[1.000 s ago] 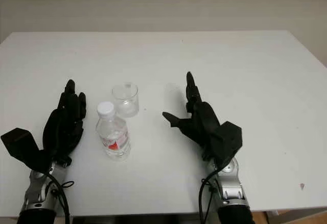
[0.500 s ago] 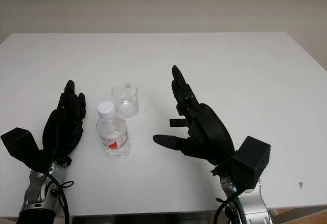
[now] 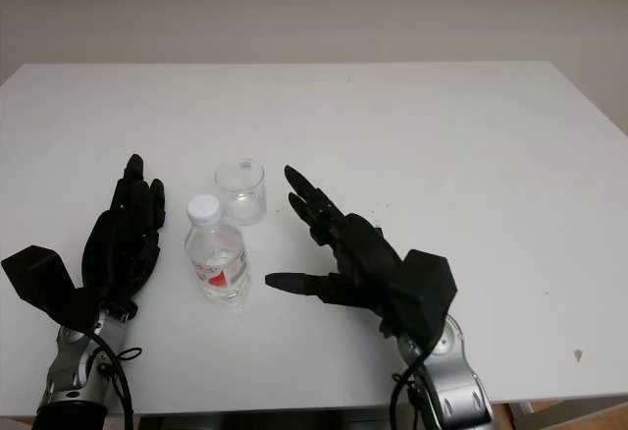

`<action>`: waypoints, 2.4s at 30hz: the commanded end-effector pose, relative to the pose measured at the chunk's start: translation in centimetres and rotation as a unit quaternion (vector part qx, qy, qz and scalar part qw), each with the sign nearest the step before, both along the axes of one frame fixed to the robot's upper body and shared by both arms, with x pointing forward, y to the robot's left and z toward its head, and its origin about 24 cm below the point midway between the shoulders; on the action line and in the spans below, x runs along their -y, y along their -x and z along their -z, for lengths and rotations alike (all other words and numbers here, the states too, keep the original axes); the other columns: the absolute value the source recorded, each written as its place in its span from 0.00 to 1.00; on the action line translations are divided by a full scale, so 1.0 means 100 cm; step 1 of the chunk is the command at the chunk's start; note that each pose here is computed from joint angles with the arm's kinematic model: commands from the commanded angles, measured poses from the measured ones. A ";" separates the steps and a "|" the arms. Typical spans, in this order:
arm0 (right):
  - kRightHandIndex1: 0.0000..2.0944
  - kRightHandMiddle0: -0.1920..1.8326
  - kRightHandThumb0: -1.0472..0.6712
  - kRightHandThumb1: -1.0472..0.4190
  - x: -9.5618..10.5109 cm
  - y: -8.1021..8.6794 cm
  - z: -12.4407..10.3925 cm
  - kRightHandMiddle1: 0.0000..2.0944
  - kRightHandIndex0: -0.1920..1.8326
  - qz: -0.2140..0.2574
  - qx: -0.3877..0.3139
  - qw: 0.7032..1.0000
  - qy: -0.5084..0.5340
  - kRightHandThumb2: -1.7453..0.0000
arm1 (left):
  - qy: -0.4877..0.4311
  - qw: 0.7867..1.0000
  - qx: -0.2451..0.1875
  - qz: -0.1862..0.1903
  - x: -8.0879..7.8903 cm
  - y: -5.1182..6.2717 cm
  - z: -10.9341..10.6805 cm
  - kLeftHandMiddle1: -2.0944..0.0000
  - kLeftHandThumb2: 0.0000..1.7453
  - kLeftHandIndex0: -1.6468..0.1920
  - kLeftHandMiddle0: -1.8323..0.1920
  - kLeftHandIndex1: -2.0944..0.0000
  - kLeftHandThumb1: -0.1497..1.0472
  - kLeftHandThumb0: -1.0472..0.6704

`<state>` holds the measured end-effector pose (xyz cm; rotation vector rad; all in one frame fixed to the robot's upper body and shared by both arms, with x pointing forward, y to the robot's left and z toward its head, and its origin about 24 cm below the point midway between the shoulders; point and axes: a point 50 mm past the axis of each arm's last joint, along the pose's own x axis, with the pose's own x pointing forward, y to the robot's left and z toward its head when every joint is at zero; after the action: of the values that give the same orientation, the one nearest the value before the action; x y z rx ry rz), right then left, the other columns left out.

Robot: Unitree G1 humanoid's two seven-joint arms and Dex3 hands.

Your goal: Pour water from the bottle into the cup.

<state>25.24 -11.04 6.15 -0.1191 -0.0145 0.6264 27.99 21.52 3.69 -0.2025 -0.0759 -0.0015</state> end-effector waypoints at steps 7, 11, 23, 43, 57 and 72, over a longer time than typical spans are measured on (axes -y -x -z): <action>0.07 0.16 0.13 0.16 -0.008 -0.009 -0.001 0.06 0.20 -0.013 0.011 1.000 -0.001 0.97 | 0.006 1.000 -0.027 -0.009 0.002 0.009 0.014 0.98 0.29 0.99 1.00 0.98 1.00 0.18; 0.09 0.18 0.15 0.17 -0.007 -0.009 -0.002 0.08 0.24 -0.009 0.015 1.000 0.007 0.97 | 0.008 1.000 -0.027 -0.009 0.001 0.010 0.014 0.98 0.29 1.00 1.00 0.98 1.00 0.18; 0.54 0.06 0.12 0.15 0.004 -0.009 -0.001 0.55 0.13 0.005 0.030 0.999 0.033 0.97 | 0.011 1.000 -0.027 -0.009 0.001 0.009 0.015 0.98 0.28 1.00 1.00 0.98 1.00 0.18; 0.52 0.08 0.12 0.16 -0.019 -0.011 0.007 0.50 0.13 -0.027 0.022 0.999 0.023 0.97 | 0.011 1.000 -0.025 -0.011 0.004 0.010 0.015 0.98 0.28 1.00 1.00 0.97 1.00 0.18; 0.49 0.08 0.11 0.16 -0.038 -0.016 0.011 0.49 0.14 -0.053 0.019 0.998 0.022 0.97 | 0.009 0.999 -0.030 -0.013 0.008 0.012 0.018 0.98 0.29 1.00 1.00 0.97 1.00 0.17; 0.48 0.08 0.10 0.17 -0.065 -0.015 0.012 0.48 0.14 -0.090 0.009 0.996 -0.001 0.97 | 0.023 0.999 -0.031 -0.017 0.012 0.013 0.020 0.98 0.27 1.00 1.00 0.98 1.00 0.17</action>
<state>26.54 -5.09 4.41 -0.1243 -0.0127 0.7906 27.65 20.62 3.55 -0.2195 -0.0917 0.0282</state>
